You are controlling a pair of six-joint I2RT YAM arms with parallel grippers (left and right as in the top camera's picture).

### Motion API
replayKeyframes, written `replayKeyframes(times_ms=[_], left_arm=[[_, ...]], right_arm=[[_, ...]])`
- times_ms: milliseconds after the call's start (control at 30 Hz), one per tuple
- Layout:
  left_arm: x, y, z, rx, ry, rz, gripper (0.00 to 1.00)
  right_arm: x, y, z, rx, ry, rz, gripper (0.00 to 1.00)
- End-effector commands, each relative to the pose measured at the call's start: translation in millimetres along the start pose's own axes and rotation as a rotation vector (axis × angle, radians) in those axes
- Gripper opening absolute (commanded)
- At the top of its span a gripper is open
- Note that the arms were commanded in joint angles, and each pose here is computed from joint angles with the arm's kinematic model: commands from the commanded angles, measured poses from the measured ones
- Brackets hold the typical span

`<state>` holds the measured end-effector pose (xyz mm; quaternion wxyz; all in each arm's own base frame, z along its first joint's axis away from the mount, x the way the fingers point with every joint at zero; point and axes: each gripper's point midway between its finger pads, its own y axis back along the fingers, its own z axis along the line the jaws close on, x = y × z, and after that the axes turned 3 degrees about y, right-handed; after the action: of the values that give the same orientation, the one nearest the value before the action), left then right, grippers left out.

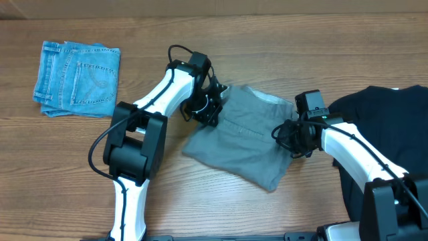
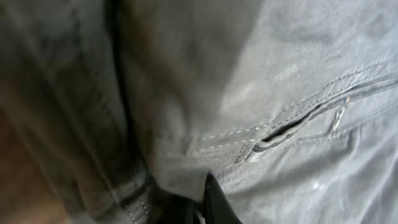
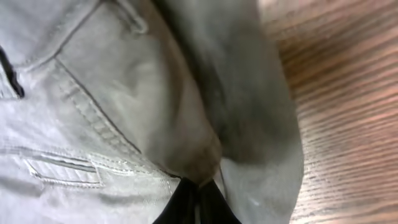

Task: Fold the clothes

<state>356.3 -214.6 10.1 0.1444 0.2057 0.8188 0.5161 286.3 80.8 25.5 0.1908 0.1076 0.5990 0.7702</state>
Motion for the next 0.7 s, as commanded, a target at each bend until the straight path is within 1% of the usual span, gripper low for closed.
replayKeyframes(times_ms=[0,67,100,133,200,233,300,333,367,400,433,533,600,633,667], left_arm=[[3,36,19,-0.068,0.041,-0.036,0.04],[6,43,25,-0.083,0.057,-0.037,0.04],[9,45,28,-0.093,0.065,-0.032,0.06],[11,45,29,-0.094,0.07,-0.025,0.06],[17,45,30,-0.102,0.08,0.0,0.07],[20,46,30,-0.106,0.083,0.011,0.19],[27,46,28,-0.102,0.099,0.04,0.45],[30,46,28,-0.1,0.108,0.051,0.66],[32,47,27,-0.099,0.11,0.057,0.74],[33,48,26,-0.097,0.114,0.06,0.77],[33,49,25,-0.098,0.118,0.058,0.78],[29,57,20,-0.088,0.11,0.031,0.8],[24,67,17,-0.097,0.108,0.0,0.81],[19,76,14,-0.101,0.099,-0.026,0.89],[16,82,11,-0.104,0.093,-0.045,0.91]], right_arm=[[-19,2,-23,0.128,0.023,-0.106,0.04],[-24,2,-19,0.119,0.088,-0.12,0.04],[-26,3,-18,0.118,0.127,-0.126,0.09],[-27,4,-17,0.117,0.16,-0.129,0.16],[-31,8,-14,0.117,0.192,-0.131,0.25],[-33,14,-11,0.117,0.191,-0.132,0.27],[-37,28,-4,0.113,0.192,-0.128,0.28],[-36,36,2,0.097,0.209,-0.114,0.29],[-33,42,10,0.064,0.236,-0.091,0.31],[-27,49,24,-0.003,0.272,-0.052,0.34],[-20,54,35,-0.061,0.298,-0.017,0.36],[11,62,68,-0.257,0.356,0.108,0.46],[24,60,73,-0.285,0.37,0.154,0.48],[30,57,73,-0.279,0.379,0.169,0.48],[37,52,72,-0.274,0.383,0.185,0.47]])
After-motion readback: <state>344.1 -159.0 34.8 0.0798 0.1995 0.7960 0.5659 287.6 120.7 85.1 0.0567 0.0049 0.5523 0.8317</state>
